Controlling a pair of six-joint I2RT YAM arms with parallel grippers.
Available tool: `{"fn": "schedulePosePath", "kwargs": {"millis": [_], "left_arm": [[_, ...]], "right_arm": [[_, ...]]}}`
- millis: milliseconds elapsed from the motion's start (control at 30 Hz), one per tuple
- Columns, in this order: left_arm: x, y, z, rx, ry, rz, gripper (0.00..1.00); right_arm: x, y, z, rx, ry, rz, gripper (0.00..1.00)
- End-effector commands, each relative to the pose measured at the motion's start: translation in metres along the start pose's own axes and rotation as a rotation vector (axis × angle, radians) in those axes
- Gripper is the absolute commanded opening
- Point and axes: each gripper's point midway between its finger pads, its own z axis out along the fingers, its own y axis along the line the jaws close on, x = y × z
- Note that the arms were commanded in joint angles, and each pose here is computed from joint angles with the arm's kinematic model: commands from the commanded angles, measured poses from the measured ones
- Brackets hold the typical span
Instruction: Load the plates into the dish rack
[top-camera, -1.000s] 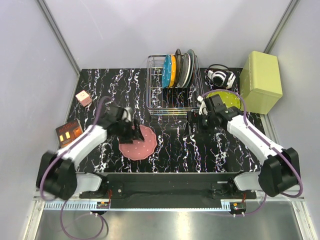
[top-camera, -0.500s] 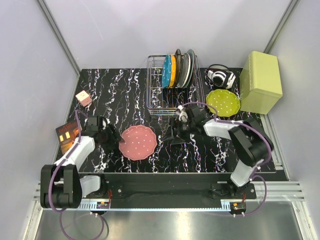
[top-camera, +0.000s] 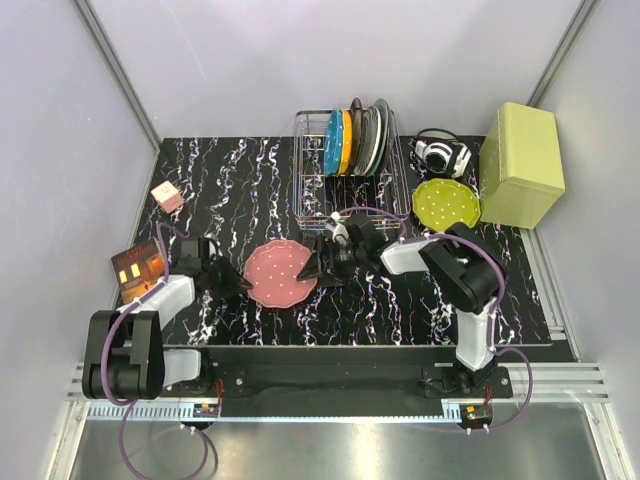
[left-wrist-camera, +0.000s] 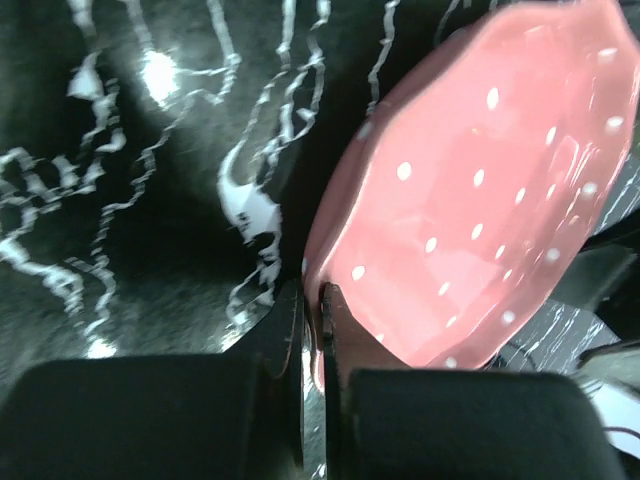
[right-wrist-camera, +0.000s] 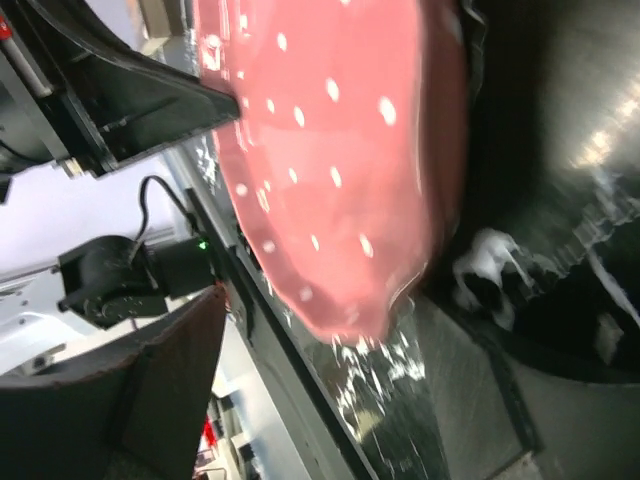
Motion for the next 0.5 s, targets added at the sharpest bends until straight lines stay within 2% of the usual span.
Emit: {"fn": "schedulePosePath", "kwargs": {"millis": [0,33,67,333,467], "left_arm": [[0.036,0.002,0.012,0.011,0.092,0.021,0.00],[0.039,0.004,0.013,0.006,0.094,0.027,0.00],[0.042,0.004,0.013,0.004,0.097,0.048,0.00],[0.084,-0.020,0.006,0.061,0.226,0.161,0.00],[0.098,-0.030,-0.001,0.087,0.260,0.229,0.00]], "right_arm": [[0.018,-0.027,0.026,0.028,0.061,0.065,0.80],[0.019,-0.030,0.031,0.011,0.069,0.070,0.75],[0.022,-0.029,0.032,-0.008,0.082,0.081,0.73],[0.010,-0.020,0.021,-0.027,-0.016,0.064,0.73],[-0.010,-0.007,0.017,-0.073,-0.062,0.068,0.68]]}}
